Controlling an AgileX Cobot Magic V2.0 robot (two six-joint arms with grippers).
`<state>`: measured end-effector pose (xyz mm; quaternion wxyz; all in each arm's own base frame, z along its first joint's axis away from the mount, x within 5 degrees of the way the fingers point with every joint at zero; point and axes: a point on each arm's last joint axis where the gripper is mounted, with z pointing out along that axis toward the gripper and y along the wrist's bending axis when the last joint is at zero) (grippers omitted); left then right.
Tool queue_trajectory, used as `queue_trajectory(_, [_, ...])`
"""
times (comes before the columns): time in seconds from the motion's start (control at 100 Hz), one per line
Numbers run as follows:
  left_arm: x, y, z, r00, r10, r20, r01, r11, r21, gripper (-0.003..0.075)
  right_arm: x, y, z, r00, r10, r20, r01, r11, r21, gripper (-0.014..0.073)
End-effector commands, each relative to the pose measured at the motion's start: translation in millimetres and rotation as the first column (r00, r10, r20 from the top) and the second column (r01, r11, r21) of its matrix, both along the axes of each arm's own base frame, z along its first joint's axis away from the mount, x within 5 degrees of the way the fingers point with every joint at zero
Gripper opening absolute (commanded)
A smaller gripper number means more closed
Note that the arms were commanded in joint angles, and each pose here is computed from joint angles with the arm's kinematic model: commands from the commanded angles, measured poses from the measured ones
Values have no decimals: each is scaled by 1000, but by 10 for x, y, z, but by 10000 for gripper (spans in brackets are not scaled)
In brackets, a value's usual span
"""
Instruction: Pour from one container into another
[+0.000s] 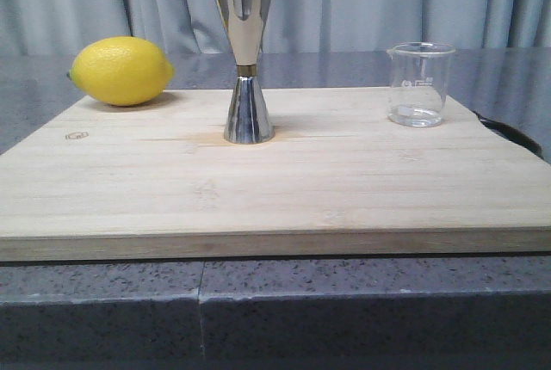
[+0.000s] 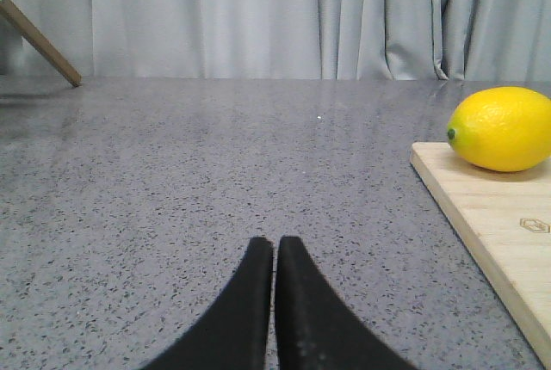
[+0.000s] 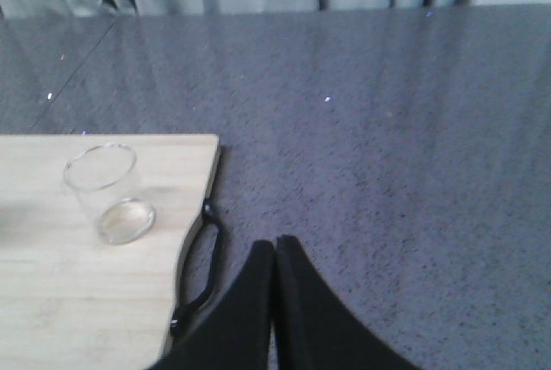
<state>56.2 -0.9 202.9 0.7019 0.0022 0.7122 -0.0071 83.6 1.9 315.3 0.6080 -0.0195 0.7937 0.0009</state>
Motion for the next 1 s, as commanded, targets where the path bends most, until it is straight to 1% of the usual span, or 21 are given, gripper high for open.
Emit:
queue_trajectory(0.0, [-22,4,75,995,6,103,-4,1000,-12,-19,-84,-24,-5,979,-20,204,23,1000,-11,-71])
queue_trajectory(0.06, [-22,4,75,995,6,103,-4,1000,-12,-19,-163,-37,-118,961,-37,273,41,999,-9,-71])
queue_trajectory(0.18, [-22,4,75,995,6,103,-4,1000,-12,-19,-250,-36,-409,938,-41,343,47,999,-9,-71])
queue_trajectory(0.28, [-22,4,75,995,6,103,-4,1000,-12,-19,-269,-26,-668,929,-30,369,36,999,-10,-71])
queue_trajectory(0.42, [-22,4,75,995,6,103,-4,1000,-12,-19,-280,-15,-908,915,-19,403,25,1000,-10,-71])
queue_trajectory(0.62, [-22,4,74,995,6,102,-4,1000,-12,-19,-298,-1,-1022,886,-5,464,11,1000,-11,-71])
queue_trajectory(0.64, [-22,4,74,995,6,102,-4,1000,-12,-19,-297,-2,-1029,890,-6,457,12,1000,-11,-71])
queue_trajectory(0.79, [-22,4,74,995,6,102,-4,1000,-12,-19,-303,2,-1002,875,-1,483,8,1000,-11,-71])
queue_trajectory(0.99, [-22,4,74,995,6,102,-4,1000,-12,-19,-303,2,-1003,876,-1,483,8,1000,-11,-71])
